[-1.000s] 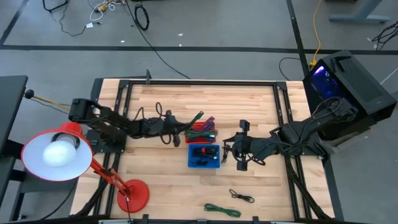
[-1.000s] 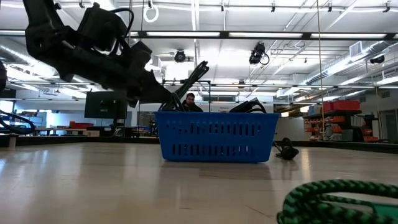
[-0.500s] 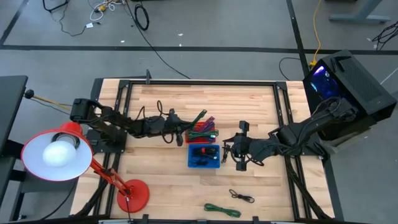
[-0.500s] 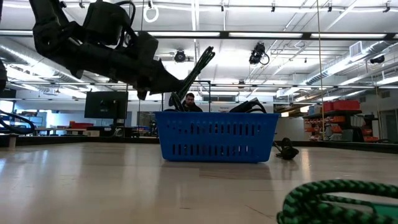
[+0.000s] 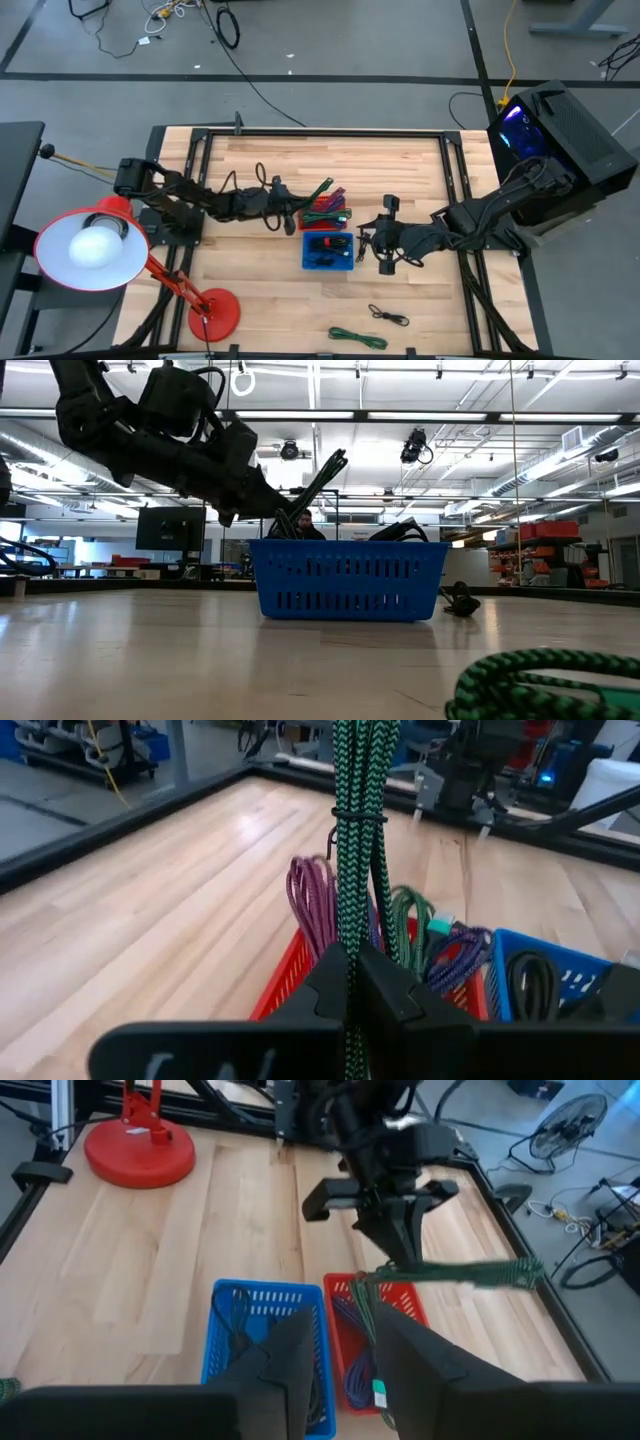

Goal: Pick & Place USB Port
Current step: Put the green charger cable into the red bin

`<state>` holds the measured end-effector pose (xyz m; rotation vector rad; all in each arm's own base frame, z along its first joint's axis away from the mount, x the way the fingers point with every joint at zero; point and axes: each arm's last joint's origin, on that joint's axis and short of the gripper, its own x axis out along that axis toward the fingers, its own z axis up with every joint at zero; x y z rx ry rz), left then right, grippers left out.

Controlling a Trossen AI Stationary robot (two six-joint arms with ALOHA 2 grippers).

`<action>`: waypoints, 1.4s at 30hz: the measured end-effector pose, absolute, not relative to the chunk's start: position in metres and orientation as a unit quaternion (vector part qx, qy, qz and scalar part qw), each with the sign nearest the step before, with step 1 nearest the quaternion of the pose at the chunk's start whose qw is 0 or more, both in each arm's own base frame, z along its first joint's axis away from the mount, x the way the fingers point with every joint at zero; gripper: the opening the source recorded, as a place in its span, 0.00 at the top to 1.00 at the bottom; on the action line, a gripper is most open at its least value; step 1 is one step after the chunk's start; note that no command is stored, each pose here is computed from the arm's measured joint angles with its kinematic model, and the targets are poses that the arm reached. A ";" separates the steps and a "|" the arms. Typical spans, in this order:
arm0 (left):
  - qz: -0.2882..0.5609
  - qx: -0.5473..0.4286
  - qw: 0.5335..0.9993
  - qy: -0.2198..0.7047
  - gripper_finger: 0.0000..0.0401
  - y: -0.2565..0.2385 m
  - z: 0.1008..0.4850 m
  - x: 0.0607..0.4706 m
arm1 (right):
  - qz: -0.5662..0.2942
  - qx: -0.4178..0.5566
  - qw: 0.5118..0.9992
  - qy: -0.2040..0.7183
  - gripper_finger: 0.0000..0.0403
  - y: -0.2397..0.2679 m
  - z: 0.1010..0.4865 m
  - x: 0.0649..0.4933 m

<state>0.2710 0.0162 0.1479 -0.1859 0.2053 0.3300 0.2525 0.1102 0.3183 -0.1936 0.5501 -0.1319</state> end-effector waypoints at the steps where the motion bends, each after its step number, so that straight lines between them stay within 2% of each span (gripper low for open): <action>1: 0.164 -0.095 0.976 0.105 0.98 0.016 0.146 0.271 | -0.064 -0.097 0.956 0.268 0.72 0.110 0.319 0.253; 8: 0.168 -0.108 0.973 0.117 0.98 0.016 0.130 0.277 | -0.063 -0.099 0.957 0.267 0.72 0.110 0.319 0.253; 14: 0.155 -0.105 0.977 0.099 0.98 0.016 0.131 0.290 | -0.063 -0.098 0.957 0.266 0.72 0.111 0.319 0.253; 28: 0.183 -0.127 0.961 0.165 0.97 0.017 0.118 0.290 | -0.061 -0.091 0.957 0.267 0.72 0.111 0.319 0.253; 36: 0.155 -0.138 0.964 0.167 0.87 0.016 0.119 0.291 | -0.061 -0.091 0.957 0.267 0.72 0.111 0.319 0.253; 42: 0.143 -0.134 0.966 0.170 0.83 0.015 0.119 0.291 | -0.061 -0.091 0.958 0.267 0.72 0.111 0.319 0.253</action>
